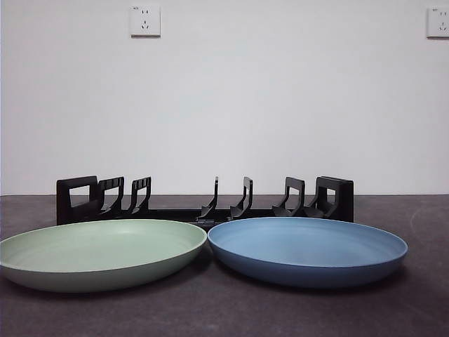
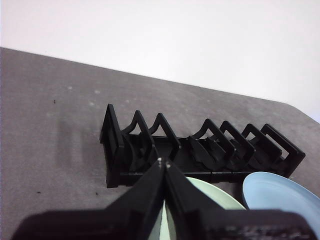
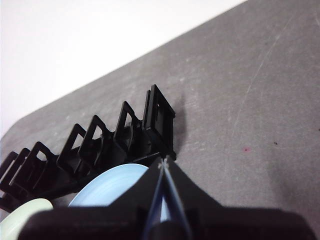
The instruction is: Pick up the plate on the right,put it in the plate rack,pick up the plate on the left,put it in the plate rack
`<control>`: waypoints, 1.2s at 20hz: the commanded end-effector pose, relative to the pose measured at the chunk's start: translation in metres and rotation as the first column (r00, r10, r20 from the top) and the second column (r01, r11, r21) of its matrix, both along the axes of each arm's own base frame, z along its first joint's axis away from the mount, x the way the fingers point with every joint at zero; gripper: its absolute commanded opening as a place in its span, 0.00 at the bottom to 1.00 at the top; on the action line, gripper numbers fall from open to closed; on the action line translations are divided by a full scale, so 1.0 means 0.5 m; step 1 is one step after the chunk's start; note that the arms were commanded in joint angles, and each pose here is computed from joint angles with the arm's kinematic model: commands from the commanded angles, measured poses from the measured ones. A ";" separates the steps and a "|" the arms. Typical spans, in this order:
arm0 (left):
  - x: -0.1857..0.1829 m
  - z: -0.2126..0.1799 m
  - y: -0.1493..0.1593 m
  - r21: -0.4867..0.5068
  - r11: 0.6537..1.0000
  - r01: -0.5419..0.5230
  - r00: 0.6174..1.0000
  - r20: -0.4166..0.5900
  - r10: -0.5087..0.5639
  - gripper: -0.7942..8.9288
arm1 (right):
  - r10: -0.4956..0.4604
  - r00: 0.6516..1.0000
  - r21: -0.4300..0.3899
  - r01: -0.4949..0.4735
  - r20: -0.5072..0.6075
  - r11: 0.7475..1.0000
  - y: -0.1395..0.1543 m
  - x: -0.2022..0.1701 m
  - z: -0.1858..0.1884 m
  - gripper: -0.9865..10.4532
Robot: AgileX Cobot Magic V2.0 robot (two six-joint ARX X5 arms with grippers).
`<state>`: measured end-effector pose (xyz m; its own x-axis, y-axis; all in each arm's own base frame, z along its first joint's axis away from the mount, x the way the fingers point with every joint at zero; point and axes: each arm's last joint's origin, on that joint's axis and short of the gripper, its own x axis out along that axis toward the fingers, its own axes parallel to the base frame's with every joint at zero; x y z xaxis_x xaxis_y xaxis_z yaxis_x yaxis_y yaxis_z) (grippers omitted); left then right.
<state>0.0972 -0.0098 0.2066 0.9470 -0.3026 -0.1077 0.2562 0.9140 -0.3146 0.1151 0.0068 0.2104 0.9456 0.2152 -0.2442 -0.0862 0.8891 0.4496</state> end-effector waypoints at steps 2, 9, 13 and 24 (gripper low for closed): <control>0.015 0.029 -0.001 -0.005 1.000 0.022 0.999 -0.037 -0.023 0.07 | 0.051 0.997 -0.027 -0.052 -0.051 0.998 0.003 0.034 0.031 0.08; 0.062 0.079 -0.007 -0.025 0.994 0.109 0.984 -0.142 -0.112 0.07 | 0.236 0.957 -0.005 -0.240 -0.167 0.971 0.013 0.115 0.060 0.08; 0.097 0.088 -0.011 -0.051 0.985 0.163 0.957 -0.236 -0.171 0.07 | 0.317 0.913 0.045 -0.316 -0.257 0.948 0.018 0.154 0.052 0.08; 0.177 0.060 -0.044 -0.136 0.941 0.311 0.865 -0.369 -0.339 0.38 | 0.389 0.813 0.014 -0.426 -0.433 0.905 0.051 0.209 -0.012 0.25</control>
